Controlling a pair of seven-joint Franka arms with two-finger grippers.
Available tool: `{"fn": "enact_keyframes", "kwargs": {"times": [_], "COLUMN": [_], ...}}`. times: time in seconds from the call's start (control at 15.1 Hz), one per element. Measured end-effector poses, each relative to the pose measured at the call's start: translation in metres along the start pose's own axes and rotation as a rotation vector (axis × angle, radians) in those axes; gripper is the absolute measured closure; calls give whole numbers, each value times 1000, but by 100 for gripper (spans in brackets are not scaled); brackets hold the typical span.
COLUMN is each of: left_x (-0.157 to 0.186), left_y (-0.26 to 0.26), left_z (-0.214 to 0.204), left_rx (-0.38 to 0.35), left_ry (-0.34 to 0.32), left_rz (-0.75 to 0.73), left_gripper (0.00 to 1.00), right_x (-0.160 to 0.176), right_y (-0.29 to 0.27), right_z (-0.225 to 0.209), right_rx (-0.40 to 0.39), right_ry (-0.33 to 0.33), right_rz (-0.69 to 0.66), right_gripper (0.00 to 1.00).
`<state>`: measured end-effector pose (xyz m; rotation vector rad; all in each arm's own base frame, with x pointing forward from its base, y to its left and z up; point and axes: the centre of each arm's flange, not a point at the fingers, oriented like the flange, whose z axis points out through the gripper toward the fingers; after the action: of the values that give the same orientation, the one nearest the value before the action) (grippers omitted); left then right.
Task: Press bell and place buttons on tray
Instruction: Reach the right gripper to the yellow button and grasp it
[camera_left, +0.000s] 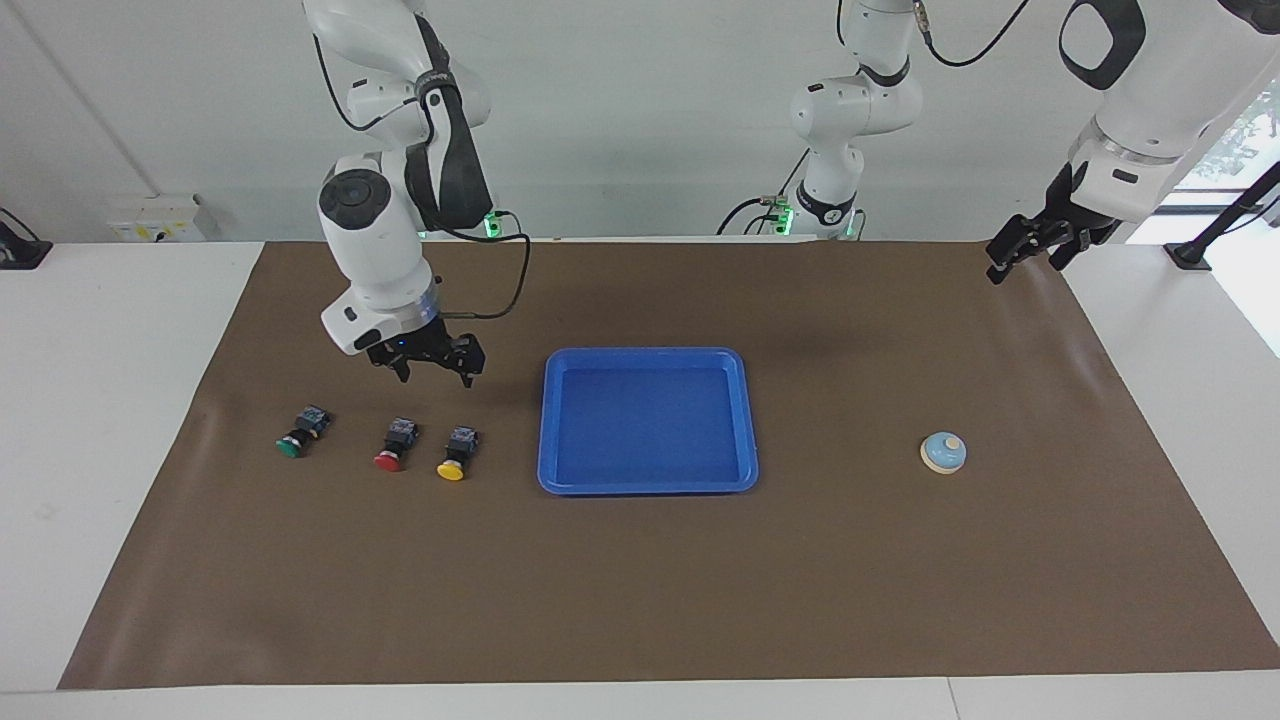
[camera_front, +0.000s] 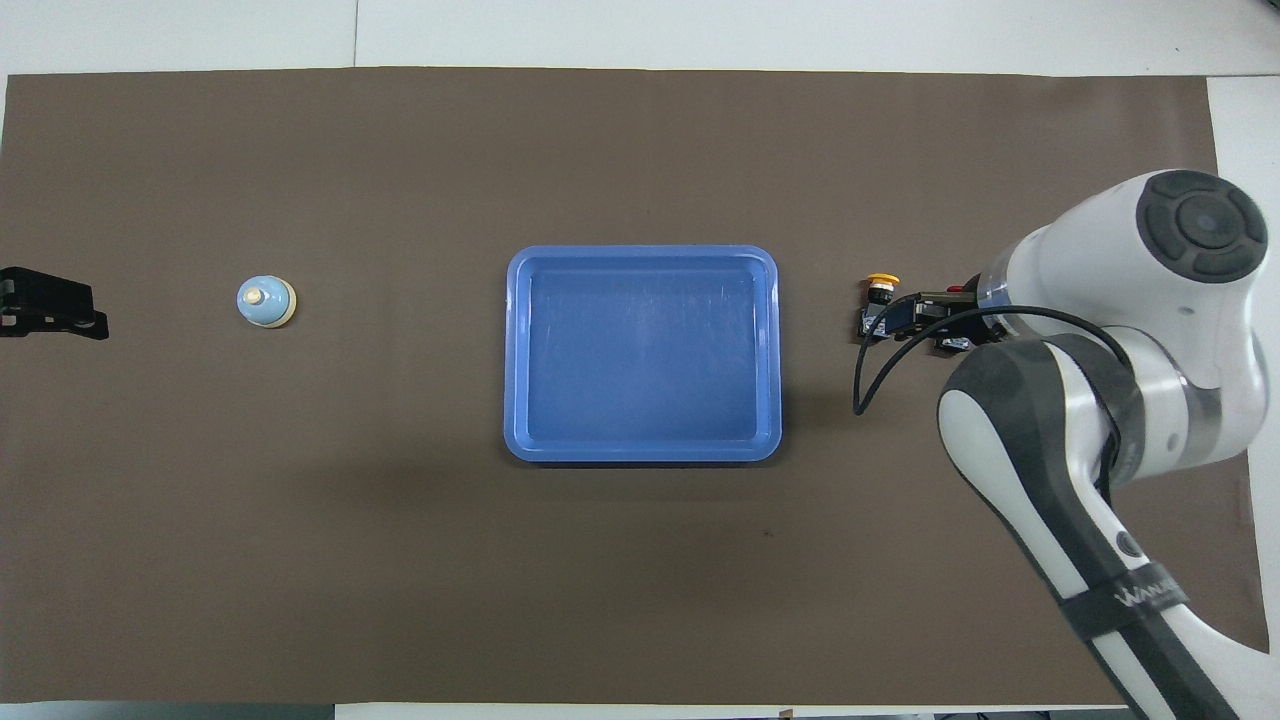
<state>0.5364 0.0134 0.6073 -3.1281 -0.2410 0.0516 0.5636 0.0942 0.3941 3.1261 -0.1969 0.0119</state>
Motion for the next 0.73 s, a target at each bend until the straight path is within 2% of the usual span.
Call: {"fn": "enact_keyframes", "kwargs": {"times": [0.26,0.73], "left_x": [0,0], "left_y": [0,0], "left_z": [0,0], "left_rx": [0,0], "left_ry": [0,0], "left_rz": [0,0], "left_gripper": [0,0], "right_x": [0,6], "right_y": [-1,-3], "right_z": [31,78], "right_rx": [6,6], "right_ry": [16,9], "right_rz": [-1,36], "right_gripper": [0,0]}}
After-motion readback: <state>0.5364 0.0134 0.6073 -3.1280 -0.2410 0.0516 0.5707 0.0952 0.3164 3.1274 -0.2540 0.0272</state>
